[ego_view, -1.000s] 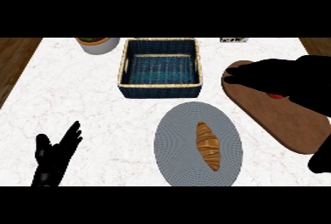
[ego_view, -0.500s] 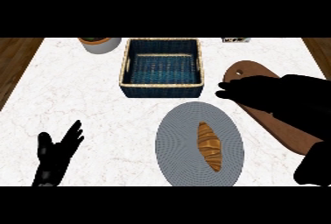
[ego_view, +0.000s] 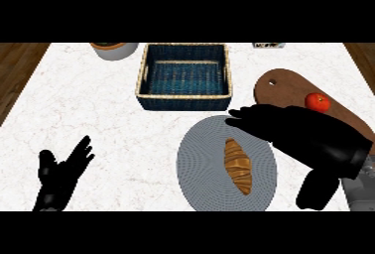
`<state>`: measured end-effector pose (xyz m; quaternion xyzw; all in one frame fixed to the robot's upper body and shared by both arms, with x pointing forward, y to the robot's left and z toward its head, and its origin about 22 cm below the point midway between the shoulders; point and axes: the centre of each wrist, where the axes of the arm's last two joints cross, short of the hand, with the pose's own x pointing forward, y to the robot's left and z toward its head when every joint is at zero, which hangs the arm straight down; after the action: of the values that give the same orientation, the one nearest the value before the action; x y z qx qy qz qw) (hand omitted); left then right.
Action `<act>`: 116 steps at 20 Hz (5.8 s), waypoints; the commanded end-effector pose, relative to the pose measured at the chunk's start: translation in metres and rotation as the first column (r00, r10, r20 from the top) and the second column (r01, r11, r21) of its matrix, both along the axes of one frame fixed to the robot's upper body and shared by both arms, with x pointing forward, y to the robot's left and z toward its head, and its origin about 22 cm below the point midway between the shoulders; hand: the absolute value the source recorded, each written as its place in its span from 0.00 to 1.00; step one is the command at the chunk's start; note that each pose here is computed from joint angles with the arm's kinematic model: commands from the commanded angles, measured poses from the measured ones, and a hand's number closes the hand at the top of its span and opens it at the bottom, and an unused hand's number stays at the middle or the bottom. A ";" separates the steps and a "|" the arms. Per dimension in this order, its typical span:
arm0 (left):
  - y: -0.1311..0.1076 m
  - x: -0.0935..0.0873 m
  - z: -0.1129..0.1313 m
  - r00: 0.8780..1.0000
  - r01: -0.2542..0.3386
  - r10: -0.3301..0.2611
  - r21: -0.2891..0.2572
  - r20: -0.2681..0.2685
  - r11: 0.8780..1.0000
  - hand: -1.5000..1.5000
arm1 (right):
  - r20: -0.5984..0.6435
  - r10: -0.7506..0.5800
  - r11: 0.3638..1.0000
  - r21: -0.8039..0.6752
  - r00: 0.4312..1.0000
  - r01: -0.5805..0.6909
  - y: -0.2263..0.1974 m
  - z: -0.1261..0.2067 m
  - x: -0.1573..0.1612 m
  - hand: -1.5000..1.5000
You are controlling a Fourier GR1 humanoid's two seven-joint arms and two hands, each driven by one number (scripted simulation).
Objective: Pick the croissant from the placemat and place it in the basket
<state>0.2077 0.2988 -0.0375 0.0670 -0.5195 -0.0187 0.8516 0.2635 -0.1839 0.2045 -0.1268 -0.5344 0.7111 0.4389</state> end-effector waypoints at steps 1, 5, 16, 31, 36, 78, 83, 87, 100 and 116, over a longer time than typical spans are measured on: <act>-0.011 -0.005 -0.022 0.997 0.000 0.001 0.011 -0.074 1.000 0.50 | 0.029 -0.005 0.999 -0.036 1.000 0.006 0.020 -0.031 -0.005 0.00; -0.011 0.006 -0.012 0.996 -0.031 0.030 -0.006 -0.084 1.000 0.50 | -0.003 0.008 0.997 -0.073 1.000 -0.008 0.011 -0.064 -0.003 0.00; 0.007 -0.019 -0.014 0.996 -0.005 0.005 0.004 -0.087 1.000 0.50 | 0.014 0.001 0.999 -0.043 1.000 -0.001 0.007 -0.109 0.020 0.00; -0.026 0.010 -0.019 0.995 -0.033 0.034 0.019 -0.090 0.999 0.50 | 0.014 0.011 0.999 -0.047 1.000 -0.010 0.033 -0.151 0.025 0.00; 0.002 -0.013 -0.012 0.996 -0.032 0.033 0.011 -0.083 0.999 0.50 | -0.008 0.002 0.987 -0.163 1.000 -0.004 0.017 -0.159 0.012 0.00; -0.017 -0.005 -0.010 0.997 0.051 -0.051 -0.002 -0.055 0.999 0.50 | 0.278 -0.367 0.911 -0.084 0.887 0.404 0.126 -0.163 0.025 1.00; -0.021 0.001 -0.009 0.996 0.078 -0.078 -0.005 -0.054 0.997 0.50 | 0.188 -0.613 0.777 0.324 0.768 0.540 0.124 -0.118 0.025 1.00; -0.031 0.005 -0.009 0.992 0.108 -0.109 -0.014 -0.066 0.994 0.50 | 0.133 -0.720 0.605 0.601 0.681 0.522 0.137 -0.074 0.018 1.00; -0.024 0.010 -0.007 0.994 0.092 -0.090 0.020 -0.069 0.996 0.50 | 0.059 -0.916 0.279 0.804 0.396 0.525 0.209 0.063 0.031 1.00; -0.016 0.011 -0.001 0.997 0.052 -0.050 0.026 -0.066 0.998 0.50 | 0.050 -0.957 0.227 0.740 0.285 0.633 0.235 0.120 0.096 1.00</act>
<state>0.2189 0.2842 -0.0329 0.0622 -0.5075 -0.0537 0.8577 0.3481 0.0447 0.3245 -0.4273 -0.7082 0.1343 0.5457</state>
